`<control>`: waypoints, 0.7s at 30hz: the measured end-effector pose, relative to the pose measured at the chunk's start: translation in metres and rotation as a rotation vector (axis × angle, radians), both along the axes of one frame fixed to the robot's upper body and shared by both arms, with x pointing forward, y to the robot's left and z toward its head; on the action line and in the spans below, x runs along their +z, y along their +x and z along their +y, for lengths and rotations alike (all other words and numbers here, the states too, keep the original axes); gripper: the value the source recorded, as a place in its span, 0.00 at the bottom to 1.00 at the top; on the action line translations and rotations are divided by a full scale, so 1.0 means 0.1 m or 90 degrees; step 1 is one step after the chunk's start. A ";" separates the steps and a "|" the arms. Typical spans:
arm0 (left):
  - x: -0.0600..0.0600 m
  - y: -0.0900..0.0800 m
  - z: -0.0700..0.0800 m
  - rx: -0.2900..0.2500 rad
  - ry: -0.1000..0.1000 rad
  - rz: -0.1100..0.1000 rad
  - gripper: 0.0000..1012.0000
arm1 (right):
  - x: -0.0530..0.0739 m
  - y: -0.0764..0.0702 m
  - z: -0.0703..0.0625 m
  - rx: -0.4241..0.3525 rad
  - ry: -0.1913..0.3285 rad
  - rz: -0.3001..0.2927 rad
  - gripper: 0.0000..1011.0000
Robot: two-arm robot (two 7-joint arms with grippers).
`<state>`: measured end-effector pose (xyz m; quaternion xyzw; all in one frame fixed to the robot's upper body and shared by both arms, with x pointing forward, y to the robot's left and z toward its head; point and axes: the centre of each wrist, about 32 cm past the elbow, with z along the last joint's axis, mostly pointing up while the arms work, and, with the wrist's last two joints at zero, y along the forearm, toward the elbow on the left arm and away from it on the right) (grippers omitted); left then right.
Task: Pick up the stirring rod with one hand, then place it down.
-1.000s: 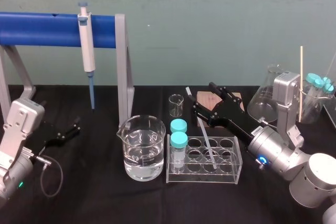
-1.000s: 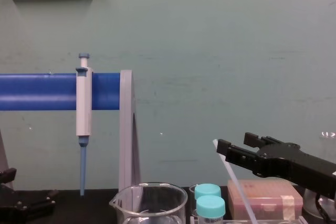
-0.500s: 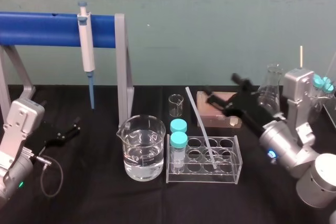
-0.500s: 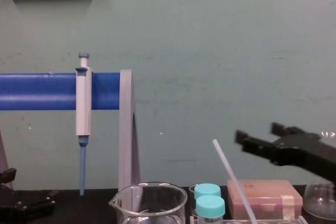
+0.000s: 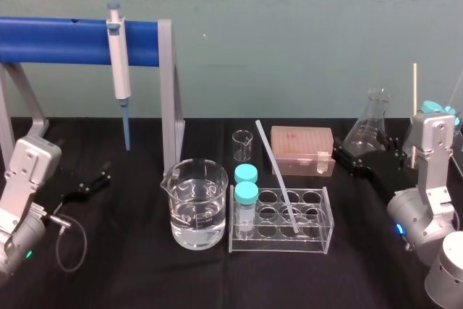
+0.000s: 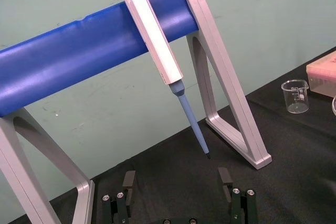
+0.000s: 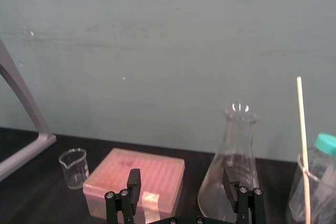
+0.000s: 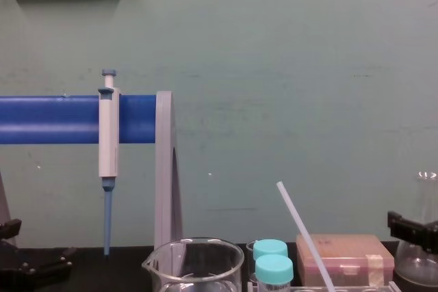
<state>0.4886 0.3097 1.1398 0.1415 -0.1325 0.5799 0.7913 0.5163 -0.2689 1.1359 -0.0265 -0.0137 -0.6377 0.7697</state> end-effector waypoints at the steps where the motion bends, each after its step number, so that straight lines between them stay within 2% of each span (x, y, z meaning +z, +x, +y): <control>1: 0.00 0.00 0.00 0.000 0.000 0.000 0.99 | -0.01 0.00 0.00 -0.001 -0.001 0.004 0.99; 3: 0.00 0.00 0.00 0.000 0.000 0.000 0.99 | -0.03 0.00 0.00 -0.001 -0.003 0.014 0.99; 21: 0.00 0.00 0.00 0.000 0.000 0.000 0.99 | -0.01 0.00 0.00 0.000 -0.003 0.005 0.99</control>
